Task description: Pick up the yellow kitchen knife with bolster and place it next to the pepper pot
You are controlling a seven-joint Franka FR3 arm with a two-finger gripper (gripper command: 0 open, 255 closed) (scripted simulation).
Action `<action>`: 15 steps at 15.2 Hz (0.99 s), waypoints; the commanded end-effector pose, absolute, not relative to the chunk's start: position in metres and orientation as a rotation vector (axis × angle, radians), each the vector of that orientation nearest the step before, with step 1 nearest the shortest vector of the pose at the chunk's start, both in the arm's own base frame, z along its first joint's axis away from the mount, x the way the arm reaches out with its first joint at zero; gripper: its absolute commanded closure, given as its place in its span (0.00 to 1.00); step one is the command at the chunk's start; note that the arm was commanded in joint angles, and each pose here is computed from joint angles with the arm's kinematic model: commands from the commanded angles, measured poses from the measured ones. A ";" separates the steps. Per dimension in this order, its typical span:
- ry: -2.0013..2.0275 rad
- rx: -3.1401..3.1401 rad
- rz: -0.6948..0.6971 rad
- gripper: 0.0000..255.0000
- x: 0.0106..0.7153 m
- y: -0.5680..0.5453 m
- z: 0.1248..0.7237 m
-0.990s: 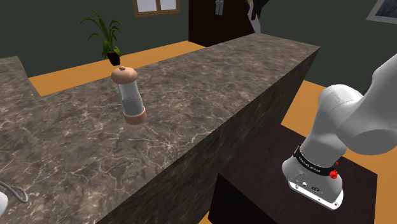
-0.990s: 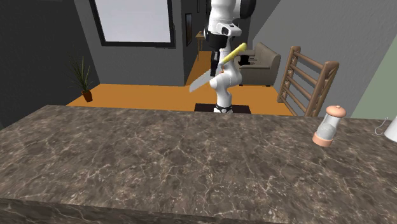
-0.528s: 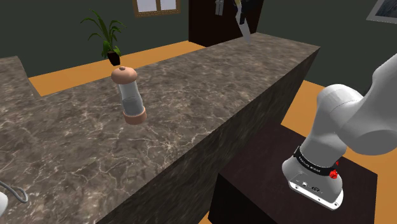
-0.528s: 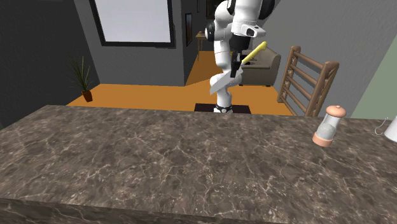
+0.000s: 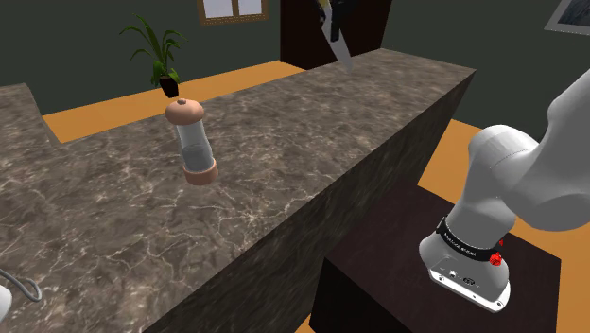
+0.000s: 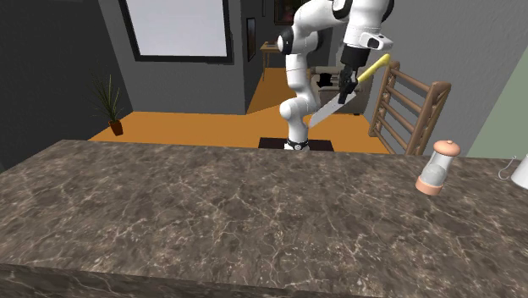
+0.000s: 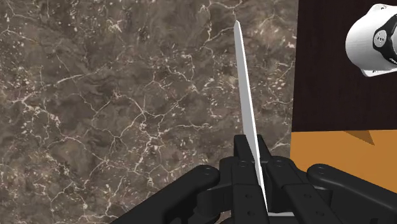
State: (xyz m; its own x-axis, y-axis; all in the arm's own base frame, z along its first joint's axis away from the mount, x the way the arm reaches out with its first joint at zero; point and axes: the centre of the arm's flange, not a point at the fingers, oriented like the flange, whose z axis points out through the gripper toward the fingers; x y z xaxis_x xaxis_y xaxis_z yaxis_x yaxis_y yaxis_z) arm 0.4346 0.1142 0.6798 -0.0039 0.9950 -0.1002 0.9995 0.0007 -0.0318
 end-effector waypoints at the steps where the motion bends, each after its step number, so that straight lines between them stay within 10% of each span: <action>1: 2.186 2.184 -0.144 1.00 0.432 0.142 0.681; 15: 2.186 2.184 -0.144 1.00 0.423 0.334 0.681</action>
State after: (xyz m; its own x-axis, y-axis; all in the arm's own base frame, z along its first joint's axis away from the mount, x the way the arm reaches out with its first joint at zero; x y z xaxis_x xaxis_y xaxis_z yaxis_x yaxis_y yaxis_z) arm 0.4225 0.3191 0.6811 -0.0041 0.9950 -0.0998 0.9995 0.0009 -0.0316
